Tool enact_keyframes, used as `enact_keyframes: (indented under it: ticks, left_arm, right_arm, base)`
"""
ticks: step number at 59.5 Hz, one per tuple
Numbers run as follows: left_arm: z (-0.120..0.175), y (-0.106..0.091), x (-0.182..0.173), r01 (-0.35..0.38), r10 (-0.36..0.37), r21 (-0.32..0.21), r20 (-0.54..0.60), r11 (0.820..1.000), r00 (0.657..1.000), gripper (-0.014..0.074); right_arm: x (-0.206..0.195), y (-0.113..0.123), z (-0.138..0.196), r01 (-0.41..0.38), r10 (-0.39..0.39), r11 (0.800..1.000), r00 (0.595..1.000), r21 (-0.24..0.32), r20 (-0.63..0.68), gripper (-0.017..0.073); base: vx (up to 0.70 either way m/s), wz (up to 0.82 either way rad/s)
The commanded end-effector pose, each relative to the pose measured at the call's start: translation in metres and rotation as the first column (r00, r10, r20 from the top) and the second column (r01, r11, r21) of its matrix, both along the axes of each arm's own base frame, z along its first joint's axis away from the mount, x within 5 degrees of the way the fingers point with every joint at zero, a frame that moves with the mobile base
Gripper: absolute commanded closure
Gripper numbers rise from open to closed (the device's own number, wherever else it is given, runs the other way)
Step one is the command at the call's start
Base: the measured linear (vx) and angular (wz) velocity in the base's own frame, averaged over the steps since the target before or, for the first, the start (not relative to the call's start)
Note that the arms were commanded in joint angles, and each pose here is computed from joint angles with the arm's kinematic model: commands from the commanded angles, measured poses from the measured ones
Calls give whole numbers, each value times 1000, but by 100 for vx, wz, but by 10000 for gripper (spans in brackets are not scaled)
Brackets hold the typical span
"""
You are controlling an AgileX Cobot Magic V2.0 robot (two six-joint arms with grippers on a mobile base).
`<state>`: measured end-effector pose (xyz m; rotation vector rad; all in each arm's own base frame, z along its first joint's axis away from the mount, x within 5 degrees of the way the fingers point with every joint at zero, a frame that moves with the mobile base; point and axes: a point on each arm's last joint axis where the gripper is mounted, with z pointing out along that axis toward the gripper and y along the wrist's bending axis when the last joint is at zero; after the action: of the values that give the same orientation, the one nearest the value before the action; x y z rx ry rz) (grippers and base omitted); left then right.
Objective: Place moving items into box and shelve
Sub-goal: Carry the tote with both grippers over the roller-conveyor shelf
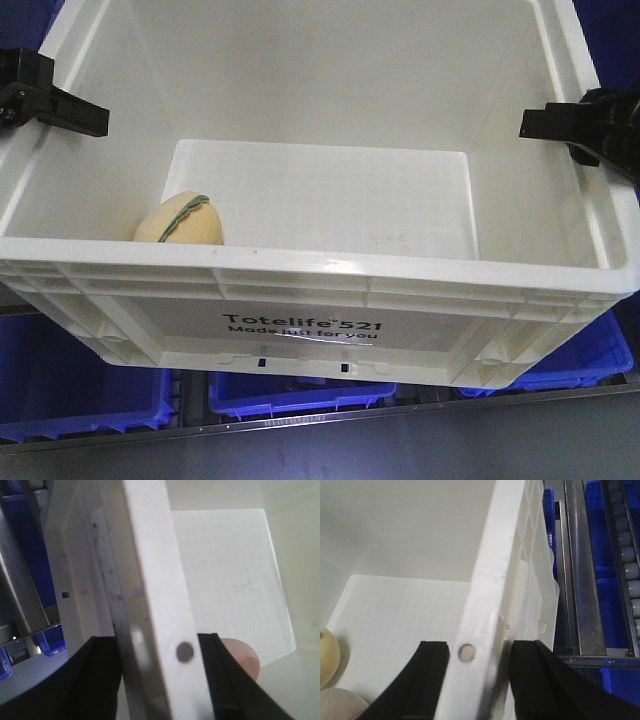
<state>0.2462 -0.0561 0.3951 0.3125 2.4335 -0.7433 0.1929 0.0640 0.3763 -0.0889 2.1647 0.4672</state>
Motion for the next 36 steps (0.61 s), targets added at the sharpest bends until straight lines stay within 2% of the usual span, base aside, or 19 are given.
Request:
enact_keyframes:
  ticks: [1,36]
  left_arm:
    - [35,-13,-12,40,-18,-178,125,983,992,597]
    - [35,-13,-12,40,-18,-178,125,983,992,597]
  right_arm:
    - [-2,2,33,12,-38,990,982,140,186,565]
    - [-2,2,33,12,-38,990,982,140,186,565]
  base:
    - [9,-1]
    - [9,-2]
